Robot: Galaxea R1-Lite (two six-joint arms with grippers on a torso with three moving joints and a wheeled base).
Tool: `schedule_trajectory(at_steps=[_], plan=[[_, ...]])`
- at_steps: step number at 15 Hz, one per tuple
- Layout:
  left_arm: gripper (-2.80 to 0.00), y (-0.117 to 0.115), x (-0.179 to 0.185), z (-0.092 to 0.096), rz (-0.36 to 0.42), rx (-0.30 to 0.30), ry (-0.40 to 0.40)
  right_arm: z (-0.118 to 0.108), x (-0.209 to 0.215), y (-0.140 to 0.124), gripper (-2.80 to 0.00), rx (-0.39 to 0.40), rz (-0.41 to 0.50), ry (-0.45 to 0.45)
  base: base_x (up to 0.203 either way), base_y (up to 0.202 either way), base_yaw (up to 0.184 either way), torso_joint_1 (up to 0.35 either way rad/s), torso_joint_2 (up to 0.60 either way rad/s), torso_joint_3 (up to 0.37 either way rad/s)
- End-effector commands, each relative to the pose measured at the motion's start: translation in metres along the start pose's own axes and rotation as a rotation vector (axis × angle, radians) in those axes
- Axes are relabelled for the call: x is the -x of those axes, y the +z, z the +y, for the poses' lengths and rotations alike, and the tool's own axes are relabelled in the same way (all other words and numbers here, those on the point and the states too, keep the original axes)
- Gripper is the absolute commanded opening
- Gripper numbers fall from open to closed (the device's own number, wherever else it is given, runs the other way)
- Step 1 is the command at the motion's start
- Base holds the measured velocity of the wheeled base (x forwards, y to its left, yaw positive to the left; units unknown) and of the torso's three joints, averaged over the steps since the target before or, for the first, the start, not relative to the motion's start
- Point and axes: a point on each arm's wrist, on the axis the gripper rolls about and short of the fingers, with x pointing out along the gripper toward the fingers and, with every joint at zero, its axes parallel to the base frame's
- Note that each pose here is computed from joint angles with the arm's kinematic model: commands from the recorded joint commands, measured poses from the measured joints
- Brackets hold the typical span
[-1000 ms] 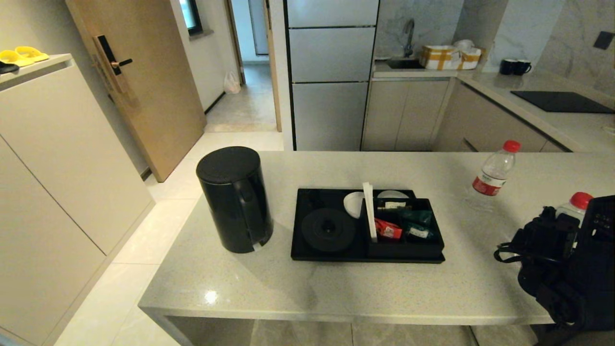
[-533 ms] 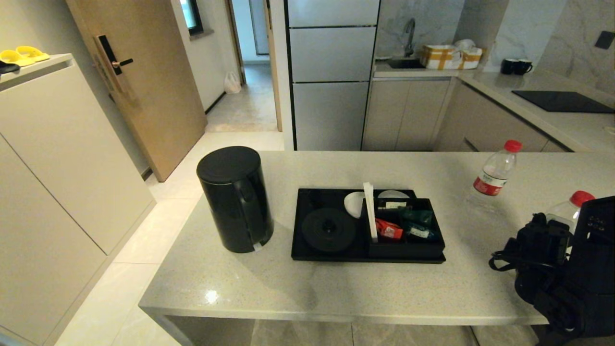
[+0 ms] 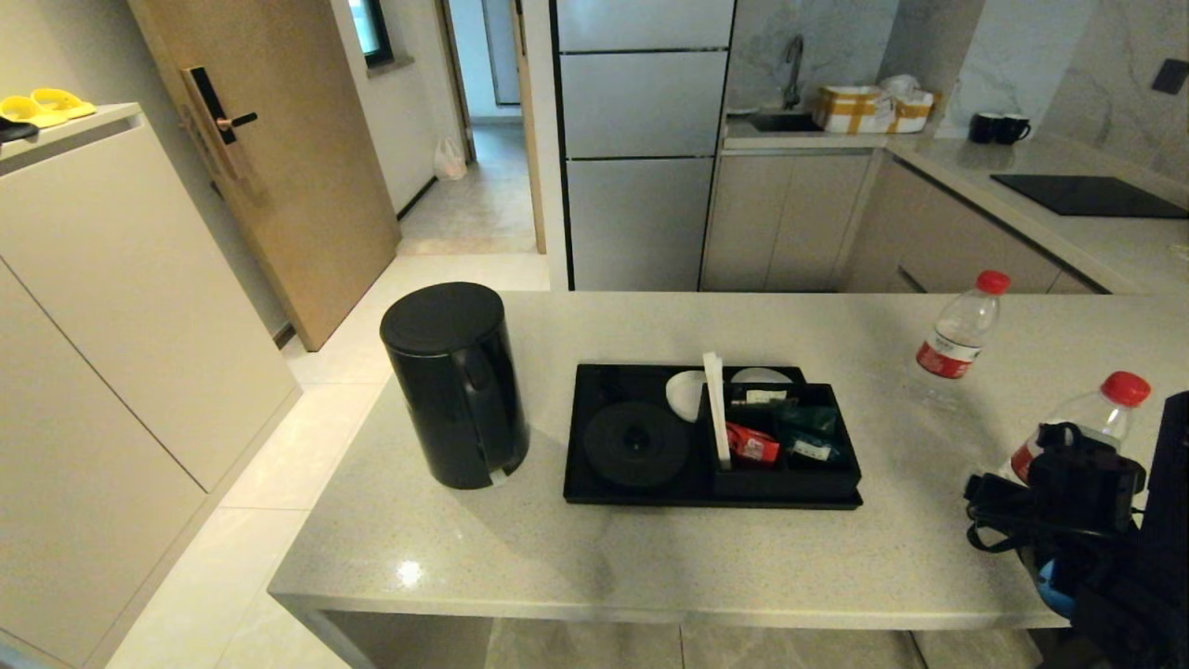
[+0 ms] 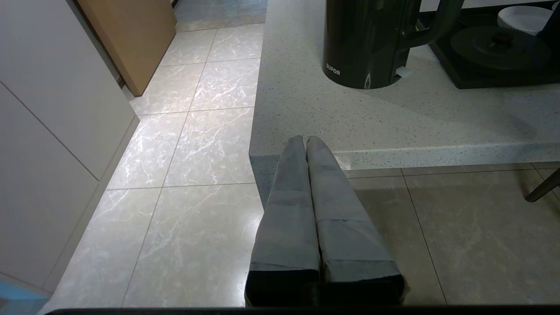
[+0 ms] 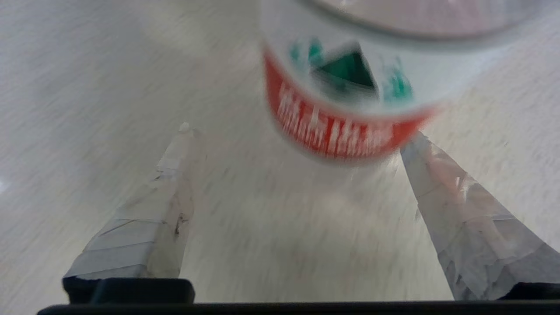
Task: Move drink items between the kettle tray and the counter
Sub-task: Place it on the right
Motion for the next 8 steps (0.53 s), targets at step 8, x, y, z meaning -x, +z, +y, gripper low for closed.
schedule_trajectory(at_steps=[8], plan=[[-2.80,0.000,0.000,0.000,0.000,-0.002,0.001,-0.026,0.080,0.053,0.00,-0.011,-0.162,0.197,0.000,0.000,0.000,0.000,0.00,0.000]])
